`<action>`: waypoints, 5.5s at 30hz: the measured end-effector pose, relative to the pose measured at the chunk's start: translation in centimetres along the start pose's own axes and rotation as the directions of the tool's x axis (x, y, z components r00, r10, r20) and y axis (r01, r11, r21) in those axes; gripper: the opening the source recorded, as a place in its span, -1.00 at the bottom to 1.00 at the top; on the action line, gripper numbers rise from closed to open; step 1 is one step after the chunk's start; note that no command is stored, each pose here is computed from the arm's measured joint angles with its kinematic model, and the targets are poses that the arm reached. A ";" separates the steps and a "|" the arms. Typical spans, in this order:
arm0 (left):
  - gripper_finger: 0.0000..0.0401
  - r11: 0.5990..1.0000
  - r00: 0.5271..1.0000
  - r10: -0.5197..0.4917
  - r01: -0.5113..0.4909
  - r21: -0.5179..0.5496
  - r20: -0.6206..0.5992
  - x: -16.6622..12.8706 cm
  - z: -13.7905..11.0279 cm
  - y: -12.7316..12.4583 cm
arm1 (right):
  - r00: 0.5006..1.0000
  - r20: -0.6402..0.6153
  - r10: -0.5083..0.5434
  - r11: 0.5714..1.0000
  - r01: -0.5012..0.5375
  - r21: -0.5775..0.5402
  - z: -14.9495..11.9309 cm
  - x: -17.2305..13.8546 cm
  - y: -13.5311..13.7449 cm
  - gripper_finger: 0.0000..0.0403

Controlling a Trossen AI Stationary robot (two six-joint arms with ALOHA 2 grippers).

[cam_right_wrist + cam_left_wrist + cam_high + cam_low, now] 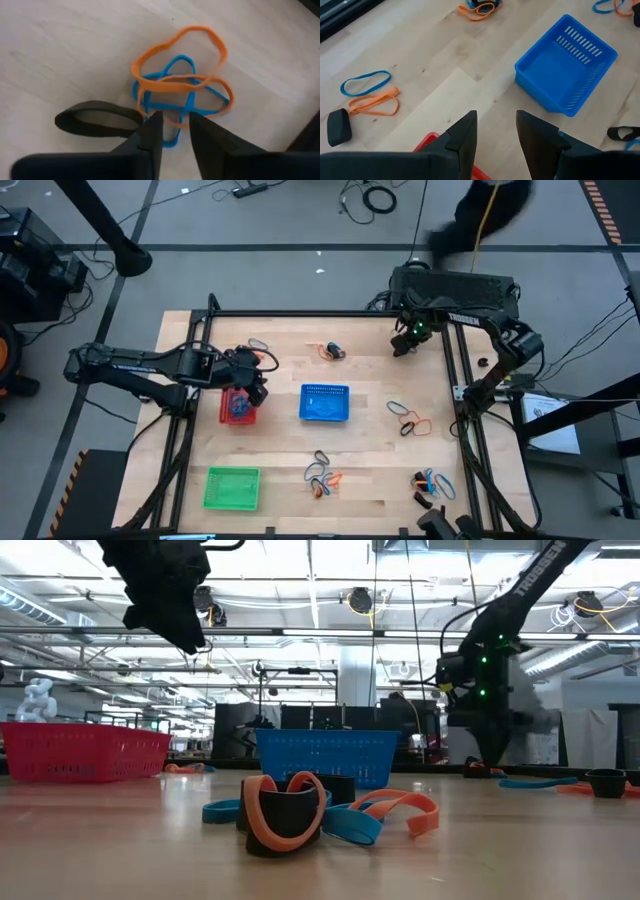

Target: Sort rubber bands into baskets

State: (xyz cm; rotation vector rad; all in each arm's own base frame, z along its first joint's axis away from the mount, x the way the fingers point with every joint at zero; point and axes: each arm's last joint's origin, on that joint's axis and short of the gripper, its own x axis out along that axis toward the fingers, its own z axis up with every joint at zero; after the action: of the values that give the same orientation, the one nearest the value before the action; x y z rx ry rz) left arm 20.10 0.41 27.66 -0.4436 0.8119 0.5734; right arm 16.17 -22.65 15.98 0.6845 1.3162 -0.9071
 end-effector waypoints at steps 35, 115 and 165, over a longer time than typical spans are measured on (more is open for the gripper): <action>-0.28 0.992 0.989 -0.127 0.125 0.029 0.077 -0.1 1.0 -1.0 | 0.973 0.229 -0.021 1.000 0.020 0.007 -1.0 -5.8 -0.2 -1.00; -0.28 0.769 0.758 -0.566 0.627 -0.123 0.324 11.6 1.2 -6.0 | 0.786 0.209 0.581 0.808 -0.588 -0.035 -6.4 -6.1 13.2 -0.89; -0.28 0.963 0.983 -0.162 0.176 0.206 -0.083 31.8 13.8 -6.9 | 0.791 0.444 0.420 0.882 -0.471 0.006 -11.8 -13.5 5.1 -0.78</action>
State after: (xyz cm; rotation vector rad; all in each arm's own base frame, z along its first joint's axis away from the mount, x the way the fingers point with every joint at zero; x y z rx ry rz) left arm 49.60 12.69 12.50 -0.3317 0.8783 0.3102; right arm 14.39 -7.82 27.19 0.7903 0.6611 -0.6923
